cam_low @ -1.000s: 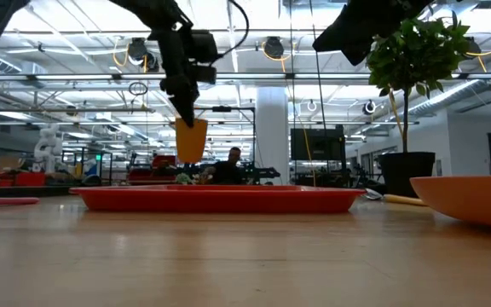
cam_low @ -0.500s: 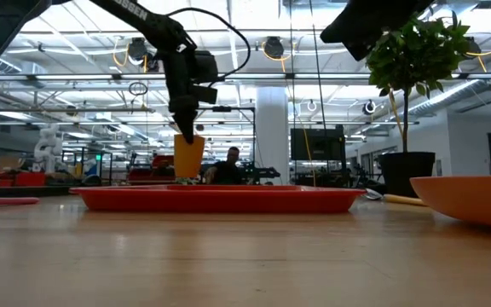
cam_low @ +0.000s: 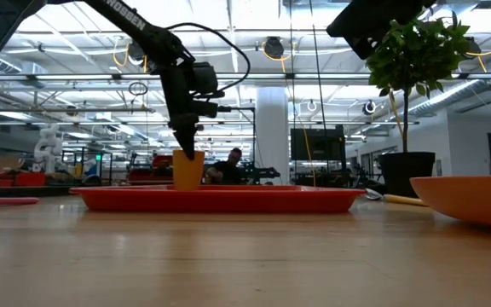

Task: Pick and place plate/cup/fork/spoon on tray
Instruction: Put the yellow cup on the red serving tray, then put the orange plate on the red serving tray to the left side of the yellow cup

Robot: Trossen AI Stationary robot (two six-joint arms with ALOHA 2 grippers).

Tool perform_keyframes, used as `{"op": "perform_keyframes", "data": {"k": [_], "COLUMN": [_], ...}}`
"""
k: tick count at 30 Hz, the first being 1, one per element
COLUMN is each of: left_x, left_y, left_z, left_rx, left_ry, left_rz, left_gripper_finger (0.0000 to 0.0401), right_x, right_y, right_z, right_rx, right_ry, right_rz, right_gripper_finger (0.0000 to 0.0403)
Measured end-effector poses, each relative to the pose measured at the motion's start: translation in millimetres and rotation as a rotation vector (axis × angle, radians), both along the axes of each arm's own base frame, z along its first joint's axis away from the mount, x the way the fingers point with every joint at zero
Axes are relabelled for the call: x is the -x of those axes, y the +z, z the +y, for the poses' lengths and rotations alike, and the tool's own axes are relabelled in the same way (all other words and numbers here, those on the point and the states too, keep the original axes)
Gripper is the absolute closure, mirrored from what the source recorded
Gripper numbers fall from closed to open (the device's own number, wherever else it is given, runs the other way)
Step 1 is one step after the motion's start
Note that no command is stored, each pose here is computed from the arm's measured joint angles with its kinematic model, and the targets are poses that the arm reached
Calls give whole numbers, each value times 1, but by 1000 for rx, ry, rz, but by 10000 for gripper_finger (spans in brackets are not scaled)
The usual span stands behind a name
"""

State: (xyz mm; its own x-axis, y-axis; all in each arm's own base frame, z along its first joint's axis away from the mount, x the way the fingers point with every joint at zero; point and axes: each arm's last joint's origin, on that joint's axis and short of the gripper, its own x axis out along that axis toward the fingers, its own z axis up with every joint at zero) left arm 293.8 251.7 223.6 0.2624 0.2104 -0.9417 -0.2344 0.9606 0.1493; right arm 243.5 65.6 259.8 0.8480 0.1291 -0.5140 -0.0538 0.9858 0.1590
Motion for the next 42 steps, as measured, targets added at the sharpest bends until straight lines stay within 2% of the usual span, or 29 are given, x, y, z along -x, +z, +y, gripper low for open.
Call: {"op": "perform_keyframes", "data": {"k": [12, 28, 42], "left_x": [8, 8, 9], "left_y": [-9, -6, -1], "left_z": [6, 4, 2], "left_rx": [-1, -20, -34], "left_ry": [59, 58, 72], "left_rz": [13, 16, 22], "left_gripper_finger": [371, 368, 264], "right_x": [0, 0, 0], "right_y": [0, 0, 0], "right_z": [0, 0, 0], "right_rx": [2, 5, 5], "right_ry": [-1, 0, 0], "right_rz": [0, -1, -1], "right_gripper_finger": [403, 403, 403]}}
